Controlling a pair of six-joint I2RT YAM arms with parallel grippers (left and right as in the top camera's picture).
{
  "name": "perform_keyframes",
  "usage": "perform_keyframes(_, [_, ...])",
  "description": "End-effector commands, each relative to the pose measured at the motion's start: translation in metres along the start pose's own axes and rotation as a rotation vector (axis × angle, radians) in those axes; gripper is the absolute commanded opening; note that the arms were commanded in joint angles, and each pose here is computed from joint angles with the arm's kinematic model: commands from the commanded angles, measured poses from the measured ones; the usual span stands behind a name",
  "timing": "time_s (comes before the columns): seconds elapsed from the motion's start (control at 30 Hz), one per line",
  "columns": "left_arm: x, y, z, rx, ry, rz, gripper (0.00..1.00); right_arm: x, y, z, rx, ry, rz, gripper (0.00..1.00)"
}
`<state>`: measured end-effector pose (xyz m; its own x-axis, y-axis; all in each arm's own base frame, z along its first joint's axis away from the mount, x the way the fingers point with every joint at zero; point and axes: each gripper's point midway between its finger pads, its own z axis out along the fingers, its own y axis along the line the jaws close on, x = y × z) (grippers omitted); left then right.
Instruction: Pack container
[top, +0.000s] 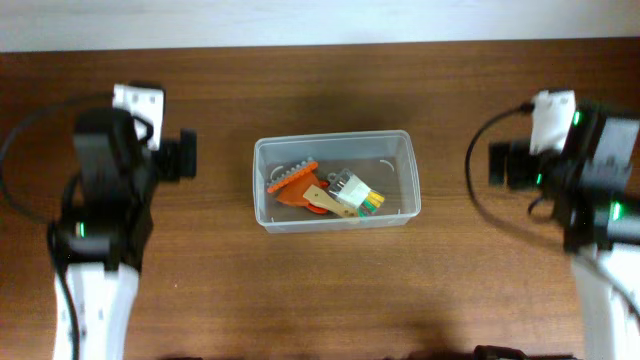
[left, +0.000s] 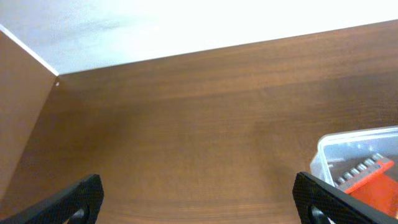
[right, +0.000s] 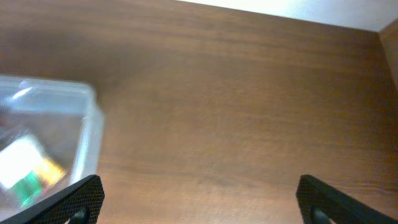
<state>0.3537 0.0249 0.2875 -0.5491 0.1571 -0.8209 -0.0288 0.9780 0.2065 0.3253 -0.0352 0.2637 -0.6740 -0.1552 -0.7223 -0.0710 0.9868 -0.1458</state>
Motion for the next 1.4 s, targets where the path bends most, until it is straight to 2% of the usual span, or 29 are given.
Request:
perform_keyframes(0.0, [0.040,-0.004,-0.011,-0.005,-0.007,-0.080,0.99,0.025,0.028,-0.022,-0.043,-0.040,-0.051,0.99])
perform_keyframes(0.3, [0.089,-0.006,-0.059,-0.026,-0.231,-0.168,0.99,0.104,0.075,-0.071,-0.146,-0.101,-0.151,0.99])
perform_keyframes(0.53, [0.085,-0.003,-0.077,-0.034,-0.316,-0.179,0.99,0.121,0.077,-0.087,-0.141,-0.181,-0.155,0.99])
perform_keyframes(0.93, [0.093,-0.004,-0.074,-0.031,-0.281,-0.174,0.99,0.121,0.076,-0.088,-0.140,-0.185,-0.155,0.99])
perform_keyframes(1.37, [0.157,-0.016,-0.064,-0.005,-0.014,-0.139,0.99,0.121,0.076,-0.088,-0.140,-0.185,-0.155,0.99])
